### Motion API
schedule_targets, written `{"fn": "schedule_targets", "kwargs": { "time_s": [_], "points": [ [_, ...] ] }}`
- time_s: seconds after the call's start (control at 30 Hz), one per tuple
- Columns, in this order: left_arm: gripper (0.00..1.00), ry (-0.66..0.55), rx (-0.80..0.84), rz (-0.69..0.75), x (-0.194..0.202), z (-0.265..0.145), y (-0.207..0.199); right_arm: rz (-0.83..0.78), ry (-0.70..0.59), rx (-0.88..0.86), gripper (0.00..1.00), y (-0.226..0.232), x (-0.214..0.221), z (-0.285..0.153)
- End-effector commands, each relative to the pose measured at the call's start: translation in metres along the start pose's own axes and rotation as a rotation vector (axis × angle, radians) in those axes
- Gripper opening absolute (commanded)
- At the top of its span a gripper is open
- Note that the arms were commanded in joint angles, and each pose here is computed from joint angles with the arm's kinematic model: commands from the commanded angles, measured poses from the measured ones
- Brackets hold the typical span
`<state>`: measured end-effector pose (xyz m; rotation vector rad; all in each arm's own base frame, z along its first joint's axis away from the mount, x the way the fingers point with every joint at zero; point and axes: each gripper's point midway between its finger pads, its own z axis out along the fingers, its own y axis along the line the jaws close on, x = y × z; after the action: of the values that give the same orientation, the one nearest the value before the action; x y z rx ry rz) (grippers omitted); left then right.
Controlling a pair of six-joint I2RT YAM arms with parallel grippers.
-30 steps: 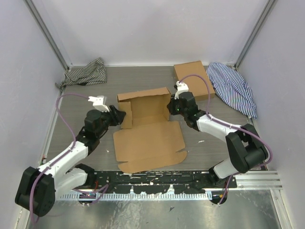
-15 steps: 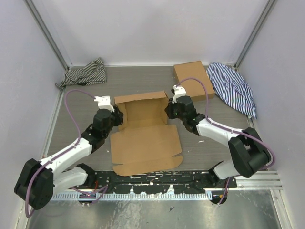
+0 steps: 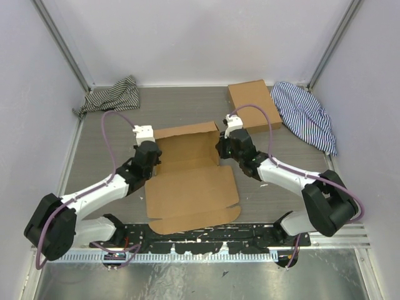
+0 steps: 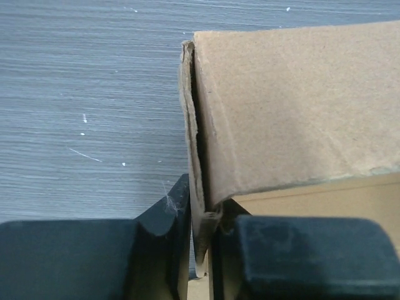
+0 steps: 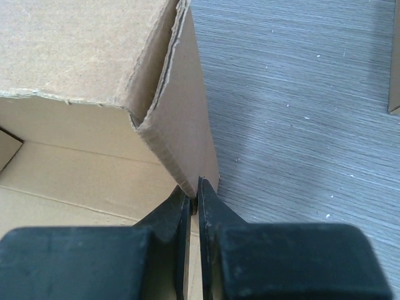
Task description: Fold the paper box
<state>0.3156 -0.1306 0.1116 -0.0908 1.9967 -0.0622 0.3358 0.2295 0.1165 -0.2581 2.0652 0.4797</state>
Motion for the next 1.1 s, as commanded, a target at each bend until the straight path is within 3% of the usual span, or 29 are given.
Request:
{"fn": "schedule_targets", "kwargs": {
  "time_s": [0.0, 0.03, 0.07, 0.33, 0.47, 0.77, 1.07],
  "points": [
    [0.1, -0.012, -0.185, 0.06, -0.021, -0.005, 0.018, 0.051, -0.083, 0.029, 0.02, 0.007, -0.03, -0.009],
    [0.01, 0.008, -0.212, 0.08, -0.023, -0.006, 0.019, 0.055, -0.077, 0.036, 0.02, 0.008, -0.029, -0.008],
    [0.0, 0.019, -0.235, 0.095, -0.025, -0.007, 0.02, 0.059, -0.076, 0.056, 0.02, 0.007, -0.029, -0.008],
    [0.0, 0.077, -0.449, 0.27, -0.021, -0.011, 0.022, 0.083, -0.068, 0.146, 0.01, 0.009, -0.026, -0.006],
    [0.0, 0.083, -0.391, 0.232, -0.015, -0.009, 0.012, 0.09, -0.062, 0.139, 0.01, 0.012, -0.026, -0.004],
    [0.34, 0.095, -0.256, 0.156, -0.013, -0.015, -0.003, 0.107, -0.035, 0.15, 0.01, 0.014, -0.023, 0.003],
    [0.44, 0.11, -0.187, 0.111, -0.013, -0.034, 0.0, 0.129, -0.035, 0.202, 0.01, 0.008, -0.025, 0.008]
  ]
}}
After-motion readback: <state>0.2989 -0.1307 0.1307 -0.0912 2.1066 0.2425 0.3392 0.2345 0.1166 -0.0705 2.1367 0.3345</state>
